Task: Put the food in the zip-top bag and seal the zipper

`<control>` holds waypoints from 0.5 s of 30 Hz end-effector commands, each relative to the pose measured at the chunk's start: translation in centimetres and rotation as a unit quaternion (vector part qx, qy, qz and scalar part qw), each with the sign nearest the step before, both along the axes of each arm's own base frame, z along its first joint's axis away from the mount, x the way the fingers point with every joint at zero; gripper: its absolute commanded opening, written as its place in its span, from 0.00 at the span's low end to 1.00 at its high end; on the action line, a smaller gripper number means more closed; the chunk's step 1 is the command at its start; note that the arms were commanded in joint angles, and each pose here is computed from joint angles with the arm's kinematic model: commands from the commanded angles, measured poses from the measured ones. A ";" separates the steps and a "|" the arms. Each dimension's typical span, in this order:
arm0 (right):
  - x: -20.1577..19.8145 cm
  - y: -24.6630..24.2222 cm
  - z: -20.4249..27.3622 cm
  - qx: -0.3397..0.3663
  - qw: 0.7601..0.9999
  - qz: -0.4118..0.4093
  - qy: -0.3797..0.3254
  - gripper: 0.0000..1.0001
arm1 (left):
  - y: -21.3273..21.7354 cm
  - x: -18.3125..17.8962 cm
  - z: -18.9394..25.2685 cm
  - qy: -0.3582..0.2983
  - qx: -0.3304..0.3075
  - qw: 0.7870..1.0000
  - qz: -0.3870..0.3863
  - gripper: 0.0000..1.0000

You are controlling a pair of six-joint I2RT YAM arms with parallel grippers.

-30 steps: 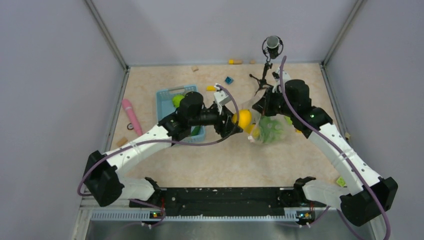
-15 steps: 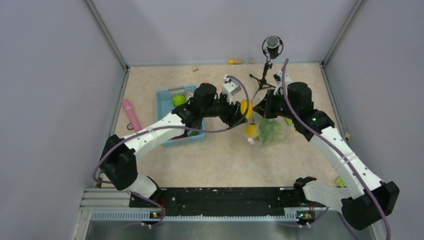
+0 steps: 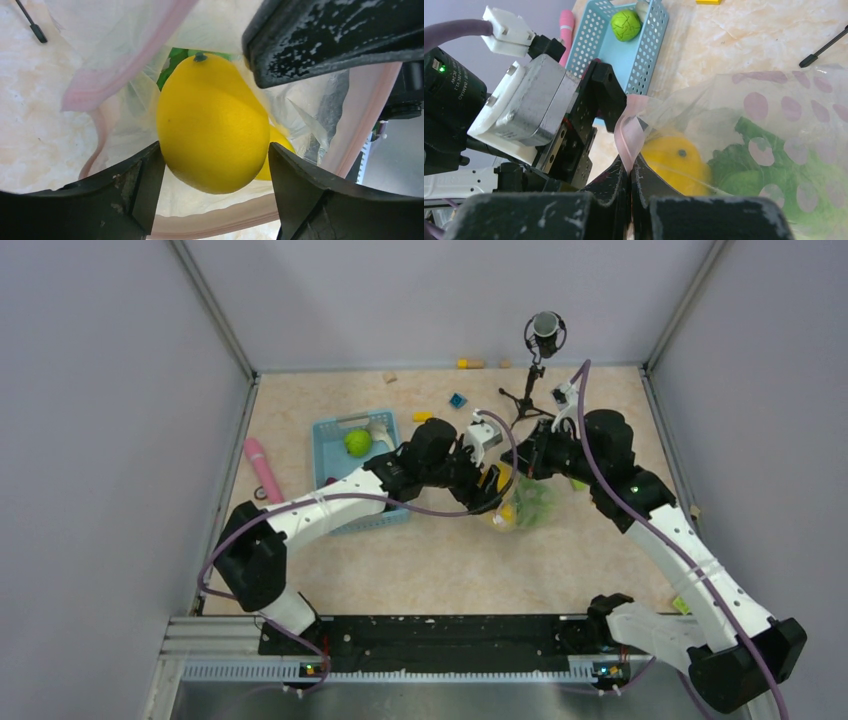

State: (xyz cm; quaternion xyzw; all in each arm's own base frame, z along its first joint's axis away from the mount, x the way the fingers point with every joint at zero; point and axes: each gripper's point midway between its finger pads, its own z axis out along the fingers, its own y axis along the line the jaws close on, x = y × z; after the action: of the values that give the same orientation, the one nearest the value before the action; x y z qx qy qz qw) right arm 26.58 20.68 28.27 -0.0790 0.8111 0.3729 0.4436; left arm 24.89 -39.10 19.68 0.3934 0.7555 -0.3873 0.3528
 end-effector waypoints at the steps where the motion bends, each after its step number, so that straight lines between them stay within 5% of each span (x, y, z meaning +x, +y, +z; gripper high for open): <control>1: 0.2 0.6 3.2 0.033 0.998 0.007 -0.049 0.00 | 0.3 0.3 3.5 -0.035 -0.025 0.999 0.011 0.89; 4: 0.2 0.5 3.2 0.033 0.998 0.004 -0.050 0.00 | 0.6 0.0 4.3 -0.039 -0.035 0.999 0.014 0.98; 15: 0.3 0.2 3.1 0.030 0.998 -0.004 -0.049 0.00 | 3.3 -1.7 8.2 -0.084 -0.086 0.992 0.035 0.98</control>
State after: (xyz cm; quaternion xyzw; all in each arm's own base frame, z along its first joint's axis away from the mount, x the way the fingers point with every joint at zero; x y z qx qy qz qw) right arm 26.69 20.67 28.41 -0.0753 0.8097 0.3737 0.4462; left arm 23.26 -36.77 24.81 0.3844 0.7260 -0.3987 0.4078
